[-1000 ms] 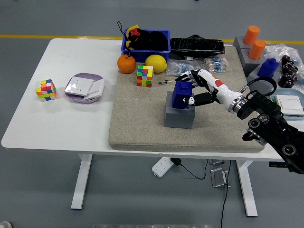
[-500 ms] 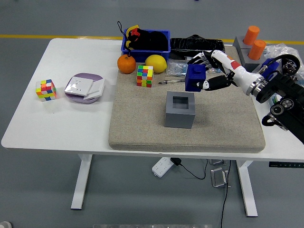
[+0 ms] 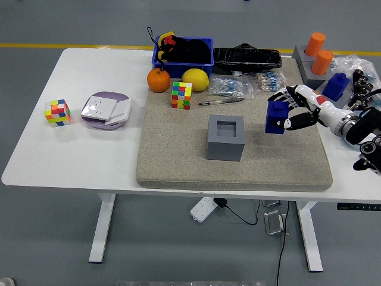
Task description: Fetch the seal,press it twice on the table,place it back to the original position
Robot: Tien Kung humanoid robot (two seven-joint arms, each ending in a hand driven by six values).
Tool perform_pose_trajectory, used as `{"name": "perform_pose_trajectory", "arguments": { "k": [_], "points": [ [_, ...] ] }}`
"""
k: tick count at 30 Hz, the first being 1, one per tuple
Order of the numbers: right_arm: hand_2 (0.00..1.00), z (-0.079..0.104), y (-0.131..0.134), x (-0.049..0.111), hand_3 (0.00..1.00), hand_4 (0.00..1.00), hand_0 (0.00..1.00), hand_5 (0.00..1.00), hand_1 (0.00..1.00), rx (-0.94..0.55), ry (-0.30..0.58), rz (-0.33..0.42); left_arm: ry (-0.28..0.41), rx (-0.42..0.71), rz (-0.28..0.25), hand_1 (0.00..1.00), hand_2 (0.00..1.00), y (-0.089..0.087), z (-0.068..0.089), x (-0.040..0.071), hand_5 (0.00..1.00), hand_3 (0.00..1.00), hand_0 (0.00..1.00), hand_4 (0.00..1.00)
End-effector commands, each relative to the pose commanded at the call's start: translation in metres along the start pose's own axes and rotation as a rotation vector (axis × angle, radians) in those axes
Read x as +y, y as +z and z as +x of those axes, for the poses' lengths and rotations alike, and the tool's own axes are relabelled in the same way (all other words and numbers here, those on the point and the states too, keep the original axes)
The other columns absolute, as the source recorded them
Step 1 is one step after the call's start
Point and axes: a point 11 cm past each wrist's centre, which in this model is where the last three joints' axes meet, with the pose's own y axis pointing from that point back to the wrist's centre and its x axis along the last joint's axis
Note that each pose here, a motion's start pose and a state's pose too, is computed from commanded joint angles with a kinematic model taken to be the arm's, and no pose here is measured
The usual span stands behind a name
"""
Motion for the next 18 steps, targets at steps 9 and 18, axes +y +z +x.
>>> {"name": "perform_pose_trajectory", "arguments": {
  "k": [9, 18],
  "points": [
    [0.442, -0.017, 0.035, 0.002, 0.46, 0.745, 0.538, 0.002, 0.428, -0.033, -0.007, -0.076, -0.001, -0.001, 0.004, 0.745, 0.737, -0.002, -0.001, 0.0, 0.442, 0.761, 0.793, 0.625],
    [0.443, -0.024, 0.049, 0.003, 0.46, 0.742, 0.536, 0.002, 0.429, -0.054, 0.001, -0.105, -0.002, -0.003, 0.007, 0.745, 0.737, -0.003, -0.001, -0.001, 0.442, 0.762, 0.793, 0.625]
  ]
}}
